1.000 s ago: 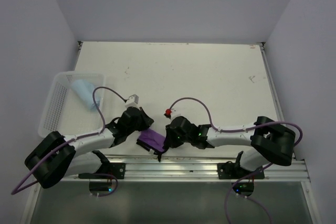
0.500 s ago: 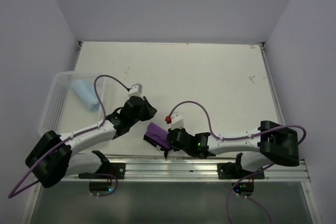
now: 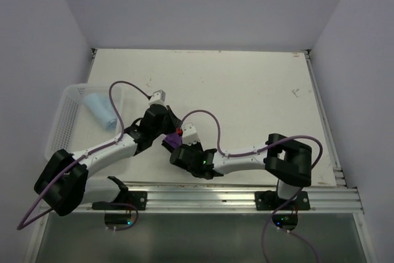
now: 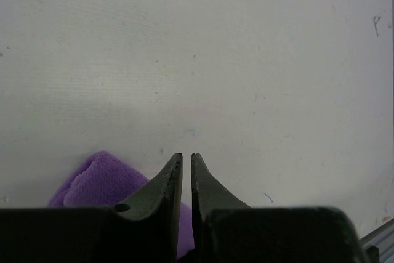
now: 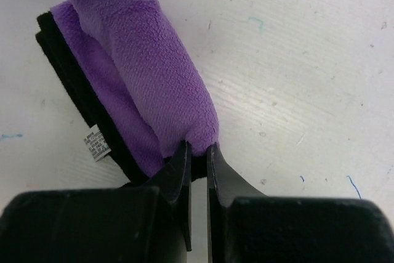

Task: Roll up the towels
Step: Roll the towel

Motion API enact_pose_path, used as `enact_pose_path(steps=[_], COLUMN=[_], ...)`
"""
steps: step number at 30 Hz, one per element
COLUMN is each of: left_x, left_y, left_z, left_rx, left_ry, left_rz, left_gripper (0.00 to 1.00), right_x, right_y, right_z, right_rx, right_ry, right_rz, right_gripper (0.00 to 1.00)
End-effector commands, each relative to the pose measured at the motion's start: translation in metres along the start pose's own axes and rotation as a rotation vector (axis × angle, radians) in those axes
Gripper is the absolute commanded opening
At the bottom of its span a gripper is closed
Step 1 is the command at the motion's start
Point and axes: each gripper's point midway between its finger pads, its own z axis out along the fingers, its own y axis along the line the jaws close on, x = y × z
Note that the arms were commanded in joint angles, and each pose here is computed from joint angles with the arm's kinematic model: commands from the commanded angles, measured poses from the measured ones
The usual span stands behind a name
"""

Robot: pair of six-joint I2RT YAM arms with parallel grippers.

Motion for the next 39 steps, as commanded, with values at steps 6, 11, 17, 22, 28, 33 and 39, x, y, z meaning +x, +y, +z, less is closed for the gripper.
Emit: enact_pose_path(steps=[6,11,17,22,28,33,39], left_x=[-0.011,-0.007,-0.001,0.007,0.023,0.033,0.055], left_y=[-0.007,-0.004,-0.006,-0.004,0.002,0.013,0.024], left_z=[0.008,0.009,0.002,-0.004,-0.012,-0.021,-0.021], left_rx=[0.053,0.068,0.094,0.115,0.132,0.126,0.119], left_ry=[0.022,0.037,0.062,0.081,0.113,0.120,0.193], left_rz=[-0.012,-0.038,-0.054,-0.070,-0.099,-0.099,-0.069], left_gripper=[0.15,0.15,0.15,0.15,0.15,0.15,0.15], right_x=[-0.010,-0.004,0.015,0.025,0.035,0.047,0.051], right_y=[-0.016,-0.008,0.006,0.020,0.039,0.043,0.049], right_z=[0.007,-0.001,-0.011,-0.017,-0.020,-0.018,-0.019], right_rx=[0.197,0.249,0.299,0.326,0.347,0.341,0.308], right_ry=[-0.093,-0.131,-0.146,-0.151,-0.151,-0.121,-0.114], right_rz=[-0.150,-0.282,-0.480,-0.624,-0.783,-0.847,-0.869], right_gripper=[0.00,0.00,0.00,0.00,0.00,0.00,0.00])
